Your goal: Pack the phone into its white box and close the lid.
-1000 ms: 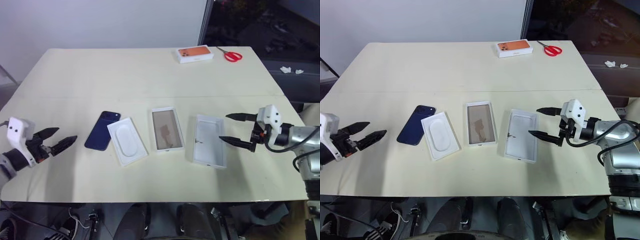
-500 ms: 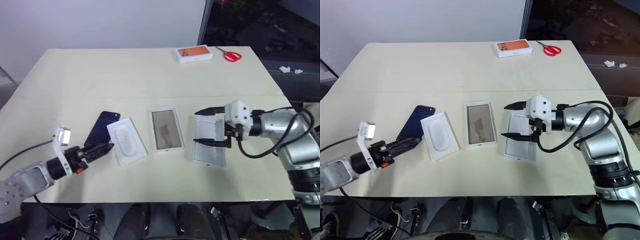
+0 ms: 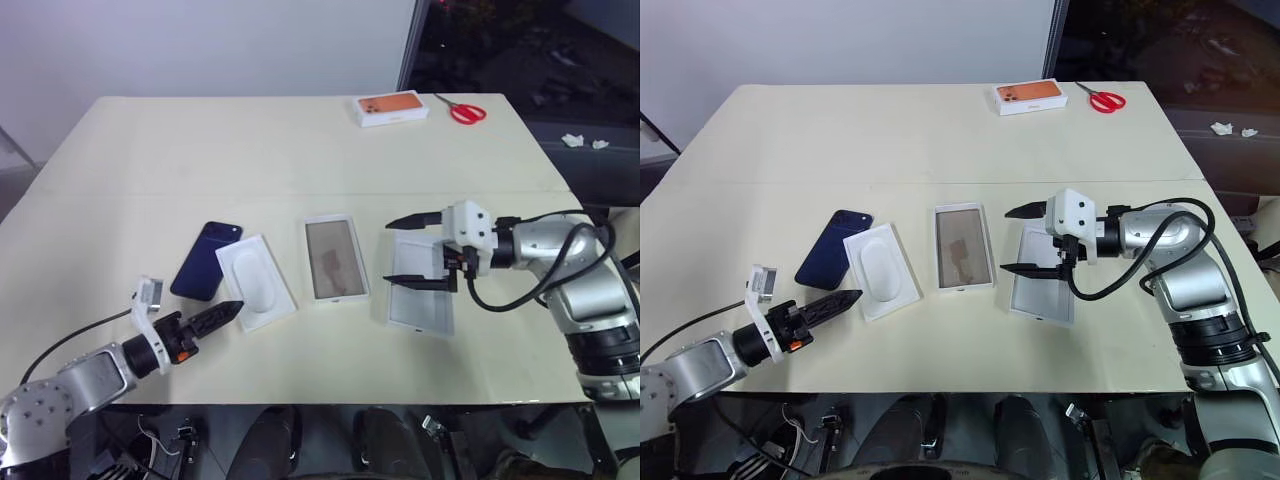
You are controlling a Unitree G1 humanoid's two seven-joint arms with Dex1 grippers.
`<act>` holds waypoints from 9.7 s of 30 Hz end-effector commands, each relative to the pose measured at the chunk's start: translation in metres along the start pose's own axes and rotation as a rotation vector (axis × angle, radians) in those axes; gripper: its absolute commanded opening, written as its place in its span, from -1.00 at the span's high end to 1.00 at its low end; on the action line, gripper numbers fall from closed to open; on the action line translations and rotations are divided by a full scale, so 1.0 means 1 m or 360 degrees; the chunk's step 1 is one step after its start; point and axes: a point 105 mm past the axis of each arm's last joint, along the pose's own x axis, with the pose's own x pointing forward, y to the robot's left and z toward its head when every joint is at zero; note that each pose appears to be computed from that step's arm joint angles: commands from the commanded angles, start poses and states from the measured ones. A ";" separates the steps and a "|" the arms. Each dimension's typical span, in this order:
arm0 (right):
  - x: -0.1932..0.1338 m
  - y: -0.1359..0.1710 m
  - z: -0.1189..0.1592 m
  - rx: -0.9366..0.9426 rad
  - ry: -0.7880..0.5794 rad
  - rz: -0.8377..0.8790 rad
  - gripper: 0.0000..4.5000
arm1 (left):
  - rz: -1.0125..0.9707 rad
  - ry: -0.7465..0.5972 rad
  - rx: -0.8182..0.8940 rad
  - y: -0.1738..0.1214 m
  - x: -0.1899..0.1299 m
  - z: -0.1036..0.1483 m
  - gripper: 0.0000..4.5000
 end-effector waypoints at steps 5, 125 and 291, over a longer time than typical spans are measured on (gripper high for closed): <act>-0.001 -0.004 0.010 -0.0091 -0.0031 -0.0053 -0.98 | -0.0038 0.0002 -0.0067 -0.002 0.023 0.005 -1.00; 0.033 -0.002 0.001 0.0198 -0.0108 -0.0115 -0.55 | -0.0324 0.0462 -0.0038 -0.020 0.069 0.040 1.00; 0.241 0.022 0.027 -0.0014 0.0349 -0.0089 0.99 | 0.0214 0.0522 0.0166 0.098 0.013 0.045 -0.25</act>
